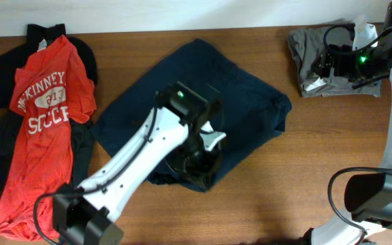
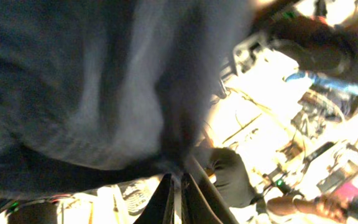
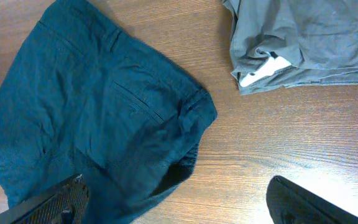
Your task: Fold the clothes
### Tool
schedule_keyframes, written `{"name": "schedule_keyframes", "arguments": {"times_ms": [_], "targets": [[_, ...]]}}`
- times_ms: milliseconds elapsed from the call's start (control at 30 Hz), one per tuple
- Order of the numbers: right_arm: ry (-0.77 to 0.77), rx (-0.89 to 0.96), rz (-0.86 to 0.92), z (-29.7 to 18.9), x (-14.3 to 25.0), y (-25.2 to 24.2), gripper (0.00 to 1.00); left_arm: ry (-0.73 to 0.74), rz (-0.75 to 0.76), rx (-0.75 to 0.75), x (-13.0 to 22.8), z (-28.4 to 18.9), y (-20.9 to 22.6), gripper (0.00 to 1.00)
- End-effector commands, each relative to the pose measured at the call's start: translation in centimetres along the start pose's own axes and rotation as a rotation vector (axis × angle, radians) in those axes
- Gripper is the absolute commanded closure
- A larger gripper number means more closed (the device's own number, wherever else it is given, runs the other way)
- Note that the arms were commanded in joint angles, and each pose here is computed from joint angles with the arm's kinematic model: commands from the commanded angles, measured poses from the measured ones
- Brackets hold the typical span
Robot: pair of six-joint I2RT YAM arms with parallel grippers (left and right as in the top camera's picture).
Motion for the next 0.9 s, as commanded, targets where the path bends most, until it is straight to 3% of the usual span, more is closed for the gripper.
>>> {"name": "schedule_keyframes", "arguments": {"times_ms": [0, 33, 133, 167, 233, 367, 600, 867], "targets": [[0.024, -0.005, 0.017, 0.9, 0.0, -0.3, 0.04, 0.005, 0.049, 0.049, 1.0, 0.3, -2.5, 0.93], [0.041, -0.002, 0.023, 1.5, 0.1, -0.5, 0.04, 0.011, 0.058, 0.049, 1.1, 0.5, -2.8, 0.90], [0.089, 0.007, 0.042, 3.0, 0.3, -1.1, 0.04, 0.027, 0.093, 0.043, 1.4, 1.0, -3.4, 0.38], [0.103, 0.010, 0.047, 3.5, 0.4, -1.3, 0.04, 0.026, 0.106, 0.036, 1.4, 0.9, -3.3, 0.33], [0.136, 0.016, 0.061, 4.7, 0.6, -1.8, 0.04, 0.001, 0.093, -0.021, 0.8, 0.4, -1.9, 0.30], [0.246, 0.035, 0.098, 8.3, 1.7, -3.1, 0.05, -0.341, 0.046, -0.188, -5.5, -5.5, 4.0, 0.26], [0.317, 0.061, 0.101, 13.6, 2.2, -3.1, 0.24, -0.705, -0.062, -0.471, -10.6, -13.9, 13.5, 0.19], [0.251, 0.255, 0.207, 19.3, 3.2, -4.3, 0.25, -0.741, -0.158, -0.661, -11.1, -16.0, 18.2, 0.19]]}}
Point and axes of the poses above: each gripper's point midway between its finger pads, its own z axis out along the fingers, its own y axis along the line the jaws close on, x = y × z, the point moved 1 cm from there along -z, back along the fingers, and after that the axes turned 15 degrees about z, right-handed, at the moved point
